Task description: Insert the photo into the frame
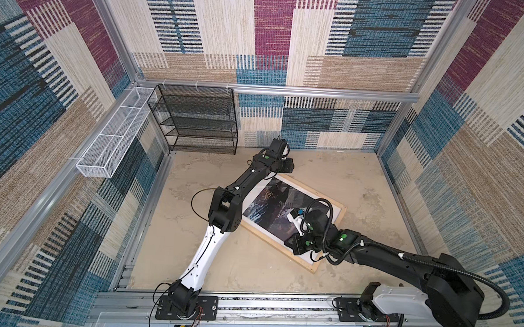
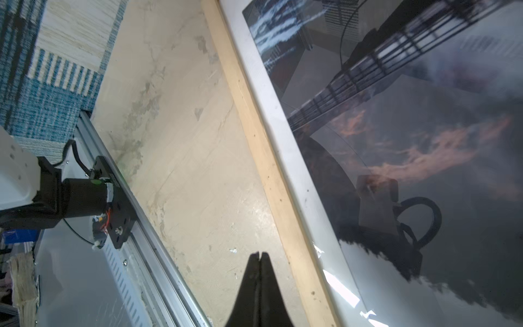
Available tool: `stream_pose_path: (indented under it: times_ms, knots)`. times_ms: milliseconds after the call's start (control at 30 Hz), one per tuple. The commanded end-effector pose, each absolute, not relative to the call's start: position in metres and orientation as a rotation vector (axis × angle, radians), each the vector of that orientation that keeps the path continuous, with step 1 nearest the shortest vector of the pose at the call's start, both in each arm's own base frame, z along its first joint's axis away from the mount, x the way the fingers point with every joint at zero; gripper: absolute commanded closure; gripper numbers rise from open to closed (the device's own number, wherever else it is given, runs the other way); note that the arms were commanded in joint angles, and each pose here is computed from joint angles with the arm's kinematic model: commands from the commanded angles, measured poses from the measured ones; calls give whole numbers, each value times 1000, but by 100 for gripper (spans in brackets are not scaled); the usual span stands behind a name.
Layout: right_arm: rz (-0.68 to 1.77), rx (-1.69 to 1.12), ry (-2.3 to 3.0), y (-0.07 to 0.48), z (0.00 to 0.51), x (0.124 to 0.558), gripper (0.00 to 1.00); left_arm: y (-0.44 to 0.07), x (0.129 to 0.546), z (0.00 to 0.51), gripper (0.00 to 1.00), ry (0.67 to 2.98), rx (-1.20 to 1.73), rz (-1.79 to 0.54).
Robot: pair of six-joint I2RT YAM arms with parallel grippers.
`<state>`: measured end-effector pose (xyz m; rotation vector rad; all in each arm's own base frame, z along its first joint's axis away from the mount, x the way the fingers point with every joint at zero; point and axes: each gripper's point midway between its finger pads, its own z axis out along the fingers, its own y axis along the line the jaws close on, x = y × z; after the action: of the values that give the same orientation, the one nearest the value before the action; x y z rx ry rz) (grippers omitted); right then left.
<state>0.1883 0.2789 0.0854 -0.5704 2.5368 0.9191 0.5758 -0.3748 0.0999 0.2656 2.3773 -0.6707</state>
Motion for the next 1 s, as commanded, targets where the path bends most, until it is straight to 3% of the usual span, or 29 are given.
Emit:
stream_pose_path:
  times_ms: [0,400,967]
  knots:
    - [933,-563,2553,291,78,180,100,-375,584,93,49,2362,254,-663]
    - [799,-607,2731,292,33,154,100,-355,603,57,45,2375,155,-536]
    - [426,-275,2850,230,6,171,91,-293,553,18,54,2664,129,-174]
